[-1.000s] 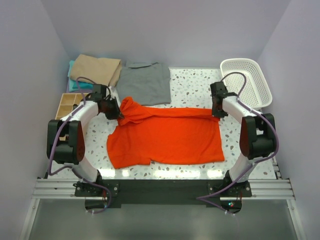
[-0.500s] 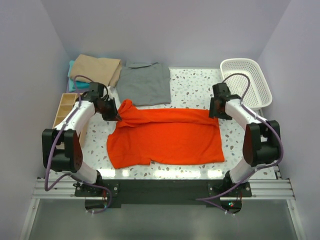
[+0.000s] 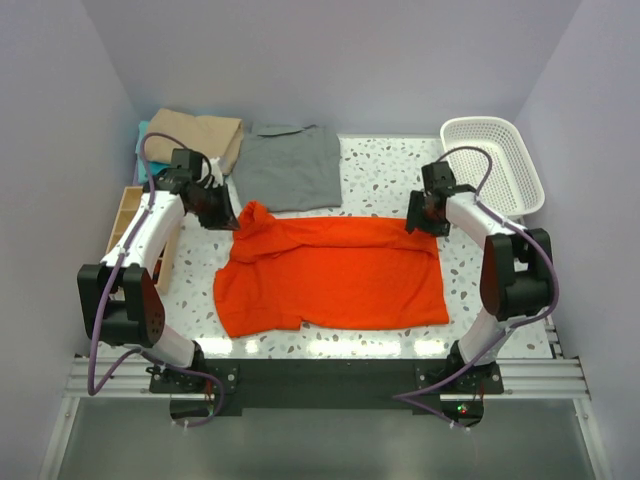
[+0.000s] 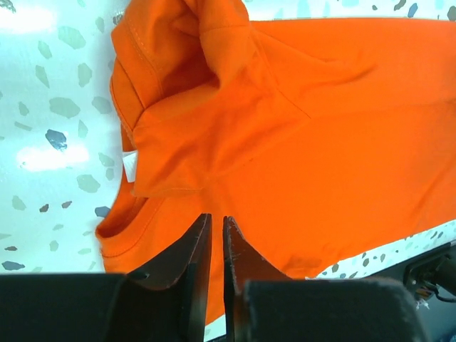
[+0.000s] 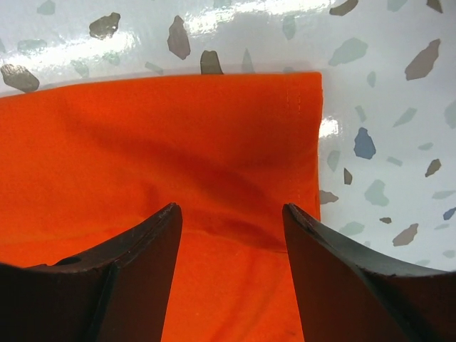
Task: Fold and stack the t-shirts
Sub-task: Fold the tshirt
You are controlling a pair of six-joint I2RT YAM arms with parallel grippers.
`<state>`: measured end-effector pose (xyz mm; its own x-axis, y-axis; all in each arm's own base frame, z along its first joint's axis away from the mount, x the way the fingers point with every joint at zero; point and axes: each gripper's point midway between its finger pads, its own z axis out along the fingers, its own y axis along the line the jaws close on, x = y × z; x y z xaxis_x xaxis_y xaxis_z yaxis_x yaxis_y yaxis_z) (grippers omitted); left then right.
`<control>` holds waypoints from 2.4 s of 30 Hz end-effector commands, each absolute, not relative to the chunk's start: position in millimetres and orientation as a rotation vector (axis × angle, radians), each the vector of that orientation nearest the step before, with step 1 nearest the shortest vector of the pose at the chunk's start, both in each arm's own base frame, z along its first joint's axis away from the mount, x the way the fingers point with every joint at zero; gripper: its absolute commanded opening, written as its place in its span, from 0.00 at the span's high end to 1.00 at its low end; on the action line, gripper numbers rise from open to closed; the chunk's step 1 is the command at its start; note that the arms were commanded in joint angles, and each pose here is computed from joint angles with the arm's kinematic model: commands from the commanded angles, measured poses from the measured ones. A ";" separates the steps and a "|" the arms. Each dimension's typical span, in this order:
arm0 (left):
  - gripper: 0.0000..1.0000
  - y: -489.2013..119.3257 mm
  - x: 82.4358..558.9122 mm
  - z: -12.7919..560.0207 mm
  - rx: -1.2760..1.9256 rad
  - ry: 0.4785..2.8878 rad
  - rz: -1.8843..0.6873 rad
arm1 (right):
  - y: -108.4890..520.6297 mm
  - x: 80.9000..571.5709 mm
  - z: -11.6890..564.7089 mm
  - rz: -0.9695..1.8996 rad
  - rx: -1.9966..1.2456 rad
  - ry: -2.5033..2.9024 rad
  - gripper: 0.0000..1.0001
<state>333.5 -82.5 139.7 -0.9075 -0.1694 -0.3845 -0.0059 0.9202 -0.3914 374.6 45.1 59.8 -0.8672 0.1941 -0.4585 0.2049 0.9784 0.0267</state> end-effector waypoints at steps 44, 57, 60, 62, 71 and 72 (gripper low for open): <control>0.40 -108.3 476.2 96.2 -0.223 2.431 -0.409 | 147.4 406.3 56.5 0.456 0.031 2.654 0.43; 0.50 -106.6 465.2 74.3 -0.220 2.489 -0.303 | 146.4 404.6 53.1 0.454 0.030 2.666 0.43; 0.73 -106.4 466.7 72.4 -0.222 2.492 -0.303 | 145.9 403.1 52.5 0.447 0.030 2.669 0.43; 0.82 -107.9 466.4 71.9 -0.217 2.497 -0.313 | 145.2 403.2 53.6 0.446 0.028 2.667 0.43; 1.00 -92.9 461.1 80.3 -0.251 2.488 -0.228 | 134.8 397.6 43.3 0.371 0.046 2.698 0.43; 1.00 -90.4 459.5 88.1 -0.263 2.473 -0.230 | 130.7 394.7 36.1 0.334 0.052 2.719 0.43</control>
